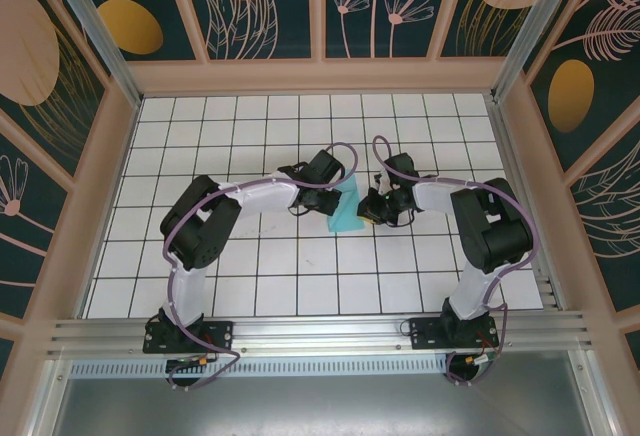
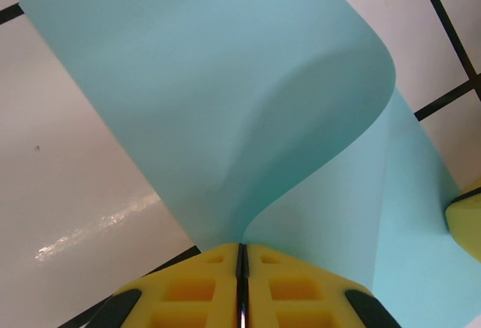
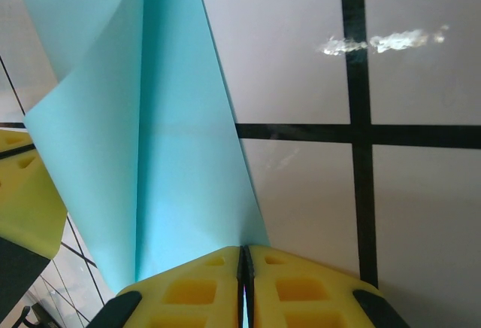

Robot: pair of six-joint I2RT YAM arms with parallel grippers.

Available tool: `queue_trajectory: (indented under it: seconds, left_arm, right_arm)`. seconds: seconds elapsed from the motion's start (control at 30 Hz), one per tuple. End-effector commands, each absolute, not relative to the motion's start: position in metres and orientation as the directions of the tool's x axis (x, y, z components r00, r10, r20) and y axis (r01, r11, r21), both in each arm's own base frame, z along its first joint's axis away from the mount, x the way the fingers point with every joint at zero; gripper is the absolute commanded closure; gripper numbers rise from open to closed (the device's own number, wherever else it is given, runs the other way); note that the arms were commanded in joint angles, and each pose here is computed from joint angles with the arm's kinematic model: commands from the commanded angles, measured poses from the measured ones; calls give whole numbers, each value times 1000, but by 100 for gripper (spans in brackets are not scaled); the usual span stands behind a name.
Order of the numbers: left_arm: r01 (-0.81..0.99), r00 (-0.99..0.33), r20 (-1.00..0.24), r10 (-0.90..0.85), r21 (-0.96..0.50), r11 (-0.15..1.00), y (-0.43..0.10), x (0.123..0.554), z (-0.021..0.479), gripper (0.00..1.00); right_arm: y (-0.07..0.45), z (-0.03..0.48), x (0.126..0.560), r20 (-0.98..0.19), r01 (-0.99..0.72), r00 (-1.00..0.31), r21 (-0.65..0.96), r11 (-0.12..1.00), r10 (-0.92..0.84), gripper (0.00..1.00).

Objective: Fold a paper plane with a square sheet of paper (fold left side to right side)
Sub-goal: Fold the triangle a second time at the center of the table.

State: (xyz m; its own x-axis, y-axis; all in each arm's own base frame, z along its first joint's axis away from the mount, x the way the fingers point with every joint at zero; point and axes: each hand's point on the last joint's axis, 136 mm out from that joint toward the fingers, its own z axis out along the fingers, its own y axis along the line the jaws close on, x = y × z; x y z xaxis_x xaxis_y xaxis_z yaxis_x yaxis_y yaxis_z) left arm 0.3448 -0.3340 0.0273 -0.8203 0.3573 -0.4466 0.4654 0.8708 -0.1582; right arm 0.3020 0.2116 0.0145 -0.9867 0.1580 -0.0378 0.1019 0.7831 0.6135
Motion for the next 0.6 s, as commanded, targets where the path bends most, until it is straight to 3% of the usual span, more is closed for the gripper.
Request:
queue_trajectory:
  seconds: [0.0,0.57]
  left_arm:
    - [477,-808,-458,371,-137,868,-336,354,25,87]
    - [462,-813,-446,374,-105,881,-329,354,22,87]
  right_arm:
    - [204,-6,290,6,129,-989,545,829,150,86]
    - [205,-7,291,7,127,-989,542,830,147,86]
